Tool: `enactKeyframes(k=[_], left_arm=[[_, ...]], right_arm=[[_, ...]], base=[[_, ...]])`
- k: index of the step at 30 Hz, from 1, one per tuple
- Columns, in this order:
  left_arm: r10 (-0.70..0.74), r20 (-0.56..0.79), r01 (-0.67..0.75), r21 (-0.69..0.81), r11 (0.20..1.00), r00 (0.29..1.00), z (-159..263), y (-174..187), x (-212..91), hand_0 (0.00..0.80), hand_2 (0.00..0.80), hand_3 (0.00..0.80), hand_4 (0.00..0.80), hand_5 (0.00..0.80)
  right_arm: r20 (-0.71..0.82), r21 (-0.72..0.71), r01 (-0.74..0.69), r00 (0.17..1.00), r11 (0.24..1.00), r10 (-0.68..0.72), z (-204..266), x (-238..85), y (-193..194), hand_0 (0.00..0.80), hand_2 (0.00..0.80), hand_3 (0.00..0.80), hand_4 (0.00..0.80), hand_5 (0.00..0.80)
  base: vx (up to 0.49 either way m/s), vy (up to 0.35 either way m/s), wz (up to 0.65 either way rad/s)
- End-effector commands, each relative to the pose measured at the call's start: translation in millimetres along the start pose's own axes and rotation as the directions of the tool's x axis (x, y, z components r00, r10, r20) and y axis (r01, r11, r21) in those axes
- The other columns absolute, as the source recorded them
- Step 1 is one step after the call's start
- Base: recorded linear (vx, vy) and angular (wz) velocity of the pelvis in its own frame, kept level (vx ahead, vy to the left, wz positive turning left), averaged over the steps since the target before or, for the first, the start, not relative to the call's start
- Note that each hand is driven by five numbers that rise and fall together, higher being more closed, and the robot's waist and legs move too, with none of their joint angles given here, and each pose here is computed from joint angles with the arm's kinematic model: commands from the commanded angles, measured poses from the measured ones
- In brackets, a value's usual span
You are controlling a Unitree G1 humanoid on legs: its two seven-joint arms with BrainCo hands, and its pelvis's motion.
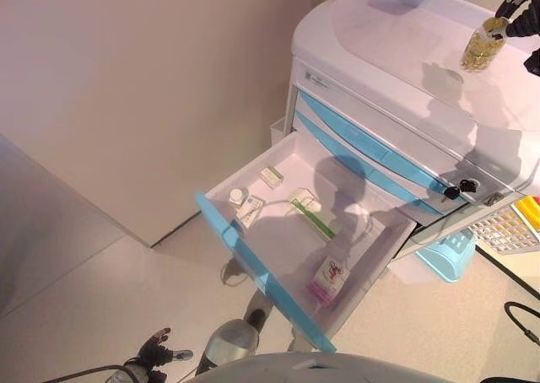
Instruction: Open the drawer and pick up the medicine
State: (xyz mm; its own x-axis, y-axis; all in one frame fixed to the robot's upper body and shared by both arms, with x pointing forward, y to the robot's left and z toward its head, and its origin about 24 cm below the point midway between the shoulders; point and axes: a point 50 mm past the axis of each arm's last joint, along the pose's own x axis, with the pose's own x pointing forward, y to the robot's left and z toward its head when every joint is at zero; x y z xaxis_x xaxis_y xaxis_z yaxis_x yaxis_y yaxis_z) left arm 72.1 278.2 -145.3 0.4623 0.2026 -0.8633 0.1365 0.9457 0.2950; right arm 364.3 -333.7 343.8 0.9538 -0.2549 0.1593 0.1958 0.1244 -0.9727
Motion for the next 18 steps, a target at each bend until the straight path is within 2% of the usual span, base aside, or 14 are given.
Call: enactKeyframes(k=[1,14,18], left_arm=[[0.026,0.043,-0.028,0.033,0.999,0.999,-0.2,18.3,-4.6,0.0,0.0,0.0,0.0,0.0],[0.043,0.086,-0.046,0.03,0.999,0.995,13.1,23.6,-2.3,0.0,0.0,0.0,0.0,0.0],[0.043,0.092,-0.045,0.026,0.999,0.995,14.6,23.4,-1.9,0.0,0.0,0.0,0.0,0.0]], right_arm=[[0.014,-0.108,0.057,0.998,0.992,-0.056,-0.3,-9.9,-42.1,0.8,0.8,0.8,0.8,0.8],[-0.066,-0.113,-0.138,0.989,0.984,0.131,-16.4,-9.5,-16.5,0.8,0.8,0.8,0.8,0.8],[-0.086,-0.131,-0.145,0.987,0.981,0.135,-21.9,-9.1,-10.9,0.8,0.8,0.8,0.8,0.8]], base=[[0.0,0.0,0.0],[0.0,0.0,0.0],[-0.024,-0.001,-0.03]])
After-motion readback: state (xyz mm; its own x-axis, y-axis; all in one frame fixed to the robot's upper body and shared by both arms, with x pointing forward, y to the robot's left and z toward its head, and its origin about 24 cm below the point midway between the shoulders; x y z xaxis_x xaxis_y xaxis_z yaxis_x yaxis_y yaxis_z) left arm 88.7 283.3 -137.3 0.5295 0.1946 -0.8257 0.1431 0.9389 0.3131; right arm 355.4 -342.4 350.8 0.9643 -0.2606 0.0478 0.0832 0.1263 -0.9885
